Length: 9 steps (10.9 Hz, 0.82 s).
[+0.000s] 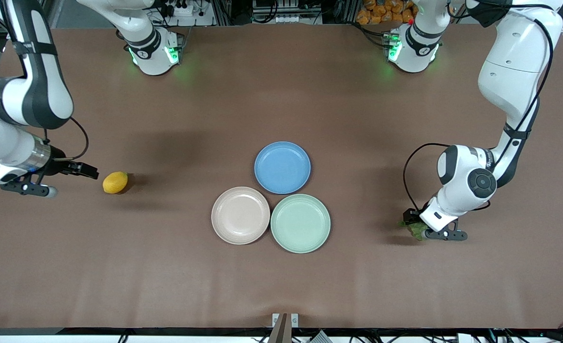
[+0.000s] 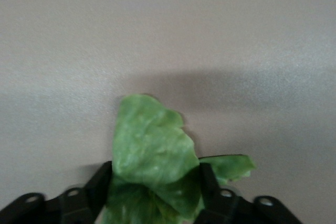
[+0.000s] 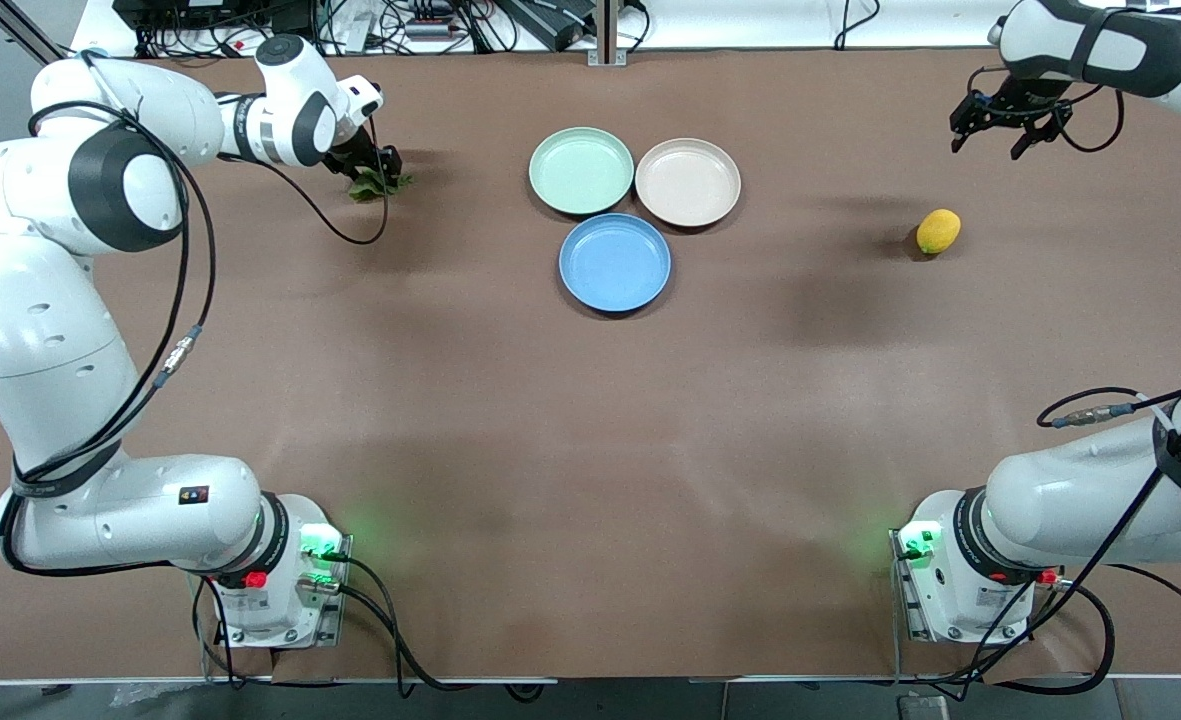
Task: Place lemon and lettuce in plates
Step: 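Carry the lettuce to the green plate while the right gripper grasps the lemon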
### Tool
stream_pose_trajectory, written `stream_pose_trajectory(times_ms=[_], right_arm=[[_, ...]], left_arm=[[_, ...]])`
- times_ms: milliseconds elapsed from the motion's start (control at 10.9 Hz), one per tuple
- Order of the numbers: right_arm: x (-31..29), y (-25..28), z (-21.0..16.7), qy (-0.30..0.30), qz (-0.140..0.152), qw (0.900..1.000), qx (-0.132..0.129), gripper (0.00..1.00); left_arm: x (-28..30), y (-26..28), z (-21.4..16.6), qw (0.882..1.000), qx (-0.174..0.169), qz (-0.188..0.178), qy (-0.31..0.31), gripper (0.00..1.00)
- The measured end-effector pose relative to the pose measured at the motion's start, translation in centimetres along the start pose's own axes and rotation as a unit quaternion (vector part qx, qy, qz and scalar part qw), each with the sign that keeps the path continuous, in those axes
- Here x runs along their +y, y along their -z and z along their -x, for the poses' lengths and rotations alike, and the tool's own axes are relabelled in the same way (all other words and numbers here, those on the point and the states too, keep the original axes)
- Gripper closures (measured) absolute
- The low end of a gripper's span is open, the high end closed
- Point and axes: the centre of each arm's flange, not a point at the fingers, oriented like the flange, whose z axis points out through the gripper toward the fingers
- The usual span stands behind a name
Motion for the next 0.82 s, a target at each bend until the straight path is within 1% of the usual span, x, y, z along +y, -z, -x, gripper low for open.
stream_pose_trajectory(times_ms=[183,366,549,640,732,823], right_arm=[[0.0,-1.8,-0.5,0.0,0.001,1.0,0.001,0.0],[0.0,-5.0,-1.4,-0.002,0.002,1.0,0.004,0.0],[0.0,-8.2,-2.1,-0.003,0.004,1.0,0.007,0.0],[0.1,-9.5,-2.4,-0.004,0.005,1.0,0.007,0.0],[0.3,-10.7,-2.6,-0.006,0.005,1.0,0.008,0.0],[0.5,-11.8,-2.6,-0.008,0.006,1.0,0.005,0.0]], left_arm=[[0.1,0.2,-0.2,1.0,0.002,0.0,-0.001,0.37],[0.6,0.5,-0.5,1.0,0.006,0.001,-0.005,0.68],[0.6,0.8,-0.7,1.0,0.009,-0.001,-0.006,0.94],[0.8,1.3,-1.2,1.0,0.015,0.0,-0.007,0.96],[1.5,2.1,-1.8,1.0,0.021,0.0,-0.013,0.96],[3.1,3.5,-2.6,1.0,0.02,-0.001,-0.024,0.96]])
